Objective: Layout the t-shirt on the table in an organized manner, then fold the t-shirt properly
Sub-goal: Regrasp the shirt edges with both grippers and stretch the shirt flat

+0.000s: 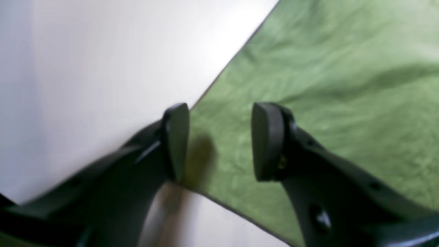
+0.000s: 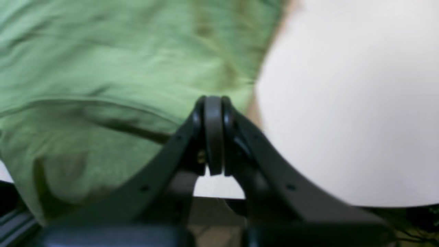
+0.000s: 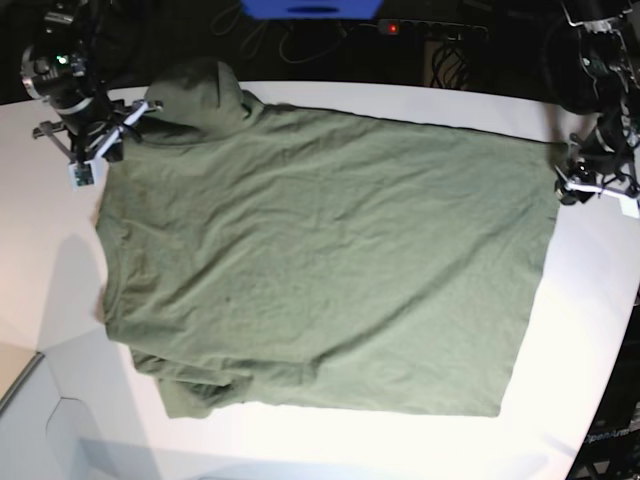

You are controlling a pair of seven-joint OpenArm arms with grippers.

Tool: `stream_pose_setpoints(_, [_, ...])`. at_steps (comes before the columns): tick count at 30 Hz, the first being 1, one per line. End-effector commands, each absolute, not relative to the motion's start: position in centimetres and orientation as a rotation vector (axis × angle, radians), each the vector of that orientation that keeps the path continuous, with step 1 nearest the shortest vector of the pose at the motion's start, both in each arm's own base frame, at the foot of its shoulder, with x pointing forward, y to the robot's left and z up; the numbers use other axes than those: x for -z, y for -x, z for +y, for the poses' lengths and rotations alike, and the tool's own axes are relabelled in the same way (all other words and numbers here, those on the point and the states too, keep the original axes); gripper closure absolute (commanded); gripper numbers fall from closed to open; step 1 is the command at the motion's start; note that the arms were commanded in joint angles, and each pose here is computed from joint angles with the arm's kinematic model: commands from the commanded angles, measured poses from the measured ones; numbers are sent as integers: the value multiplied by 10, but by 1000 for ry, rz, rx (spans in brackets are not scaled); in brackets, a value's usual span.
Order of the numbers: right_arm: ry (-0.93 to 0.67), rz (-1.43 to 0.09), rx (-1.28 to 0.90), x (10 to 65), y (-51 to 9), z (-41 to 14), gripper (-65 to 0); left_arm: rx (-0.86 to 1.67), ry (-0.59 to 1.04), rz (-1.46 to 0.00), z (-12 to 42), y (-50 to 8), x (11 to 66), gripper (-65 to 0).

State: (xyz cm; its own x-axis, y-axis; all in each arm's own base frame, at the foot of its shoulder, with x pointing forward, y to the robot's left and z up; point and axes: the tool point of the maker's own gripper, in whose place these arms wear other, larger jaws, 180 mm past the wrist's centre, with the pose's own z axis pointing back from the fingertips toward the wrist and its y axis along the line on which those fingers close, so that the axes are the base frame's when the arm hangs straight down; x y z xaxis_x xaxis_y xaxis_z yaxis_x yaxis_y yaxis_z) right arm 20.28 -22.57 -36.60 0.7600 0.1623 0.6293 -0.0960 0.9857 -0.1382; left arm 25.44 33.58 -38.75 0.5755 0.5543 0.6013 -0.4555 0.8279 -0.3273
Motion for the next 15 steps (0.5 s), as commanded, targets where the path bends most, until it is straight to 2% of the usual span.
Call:
stream_pose_setpoints(1, [98,-762,-155,353,-218,-223,0,-570,137,-805,339,-263,369,-297])
stream_pose_setpoints(9, [-11,-782,-216,366,-258,-184,0,-506,145,-914,327,-282,333,-297])
stream_pose_setpoints(15, [-57,-693,-180,403,-259,-184,0,-631,223,-849,321,-296,369,-297])
